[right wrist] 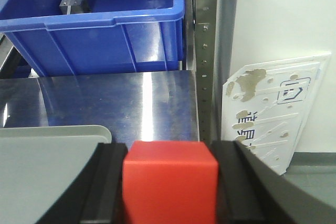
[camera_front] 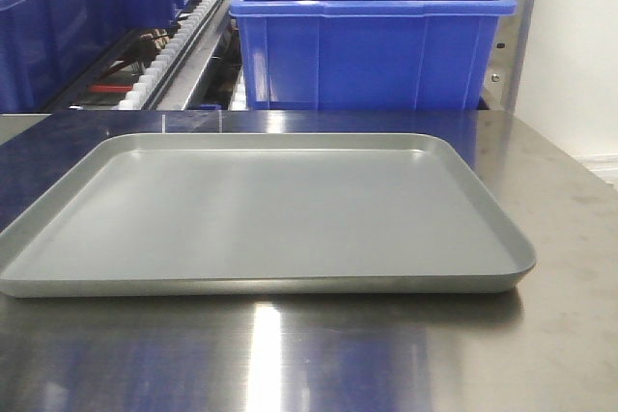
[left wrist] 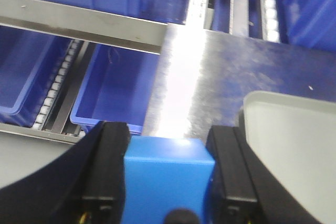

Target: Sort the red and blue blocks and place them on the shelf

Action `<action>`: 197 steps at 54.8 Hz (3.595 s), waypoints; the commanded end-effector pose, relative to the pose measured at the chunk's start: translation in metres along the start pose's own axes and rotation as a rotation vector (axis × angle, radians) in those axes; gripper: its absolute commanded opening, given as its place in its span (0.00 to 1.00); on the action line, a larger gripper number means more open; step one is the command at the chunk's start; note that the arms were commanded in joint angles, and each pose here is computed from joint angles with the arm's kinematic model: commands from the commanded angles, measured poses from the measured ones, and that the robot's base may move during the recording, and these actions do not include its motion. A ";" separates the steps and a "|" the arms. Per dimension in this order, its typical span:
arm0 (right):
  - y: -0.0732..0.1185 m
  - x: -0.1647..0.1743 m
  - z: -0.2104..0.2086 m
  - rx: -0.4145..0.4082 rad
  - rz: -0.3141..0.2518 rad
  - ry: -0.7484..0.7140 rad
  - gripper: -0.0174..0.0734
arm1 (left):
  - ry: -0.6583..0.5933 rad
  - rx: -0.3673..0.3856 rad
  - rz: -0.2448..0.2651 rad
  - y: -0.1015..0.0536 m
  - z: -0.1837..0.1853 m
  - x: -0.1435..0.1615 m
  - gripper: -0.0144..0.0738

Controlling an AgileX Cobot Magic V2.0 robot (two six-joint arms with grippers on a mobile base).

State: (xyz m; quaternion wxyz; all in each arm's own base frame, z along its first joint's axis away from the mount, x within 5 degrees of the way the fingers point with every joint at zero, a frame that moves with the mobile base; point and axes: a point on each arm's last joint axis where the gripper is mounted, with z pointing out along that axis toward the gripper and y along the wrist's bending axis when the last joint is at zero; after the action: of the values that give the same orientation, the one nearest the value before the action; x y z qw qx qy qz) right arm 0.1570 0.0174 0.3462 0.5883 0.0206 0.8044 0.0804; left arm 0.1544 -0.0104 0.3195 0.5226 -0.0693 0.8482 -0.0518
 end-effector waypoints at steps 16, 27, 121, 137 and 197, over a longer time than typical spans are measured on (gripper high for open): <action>0.002 -0.018 -0.006 -0.010 -0.011 -0.124 0.26 | -0.049 0.061 0.036 -0.011 0.004 -0.011 0.25; 0.002 -0.018 -0.006 -0.010 -0.011 -0.124 0.26 | -0.041 0.051 0.049 -0.010 0.004 -0.010 0.25; 0.002 -0.018 -0.006 -0.010 -0.011 -0.124 0.26 | -0.034 0.050 0.052 -0.011 0.008 -0.010 0.25; 0.002 -0.018 -0.006 -0.010 -0.011 -0.124 0.26 | -0.078 0.059 0.047 -0.010 -0.004 -0.012 0.25; 0.002 -0.018 -0.006 -0.010 -0.011 -0.124 0.26 | -0.145 0.042 0.108 0.005 -0.030 0.022 0.25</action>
State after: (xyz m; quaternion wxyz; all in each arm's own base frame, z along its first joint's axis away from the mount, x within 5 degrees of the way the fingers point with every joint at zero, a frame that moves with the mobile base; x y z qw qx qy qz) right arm 0.1570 0.0174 0.3462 0.5883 0.0206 0.8044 0.0804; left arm 0.1151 -0.0062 0.2968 0.5407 -0.0348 0.8399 -0.0299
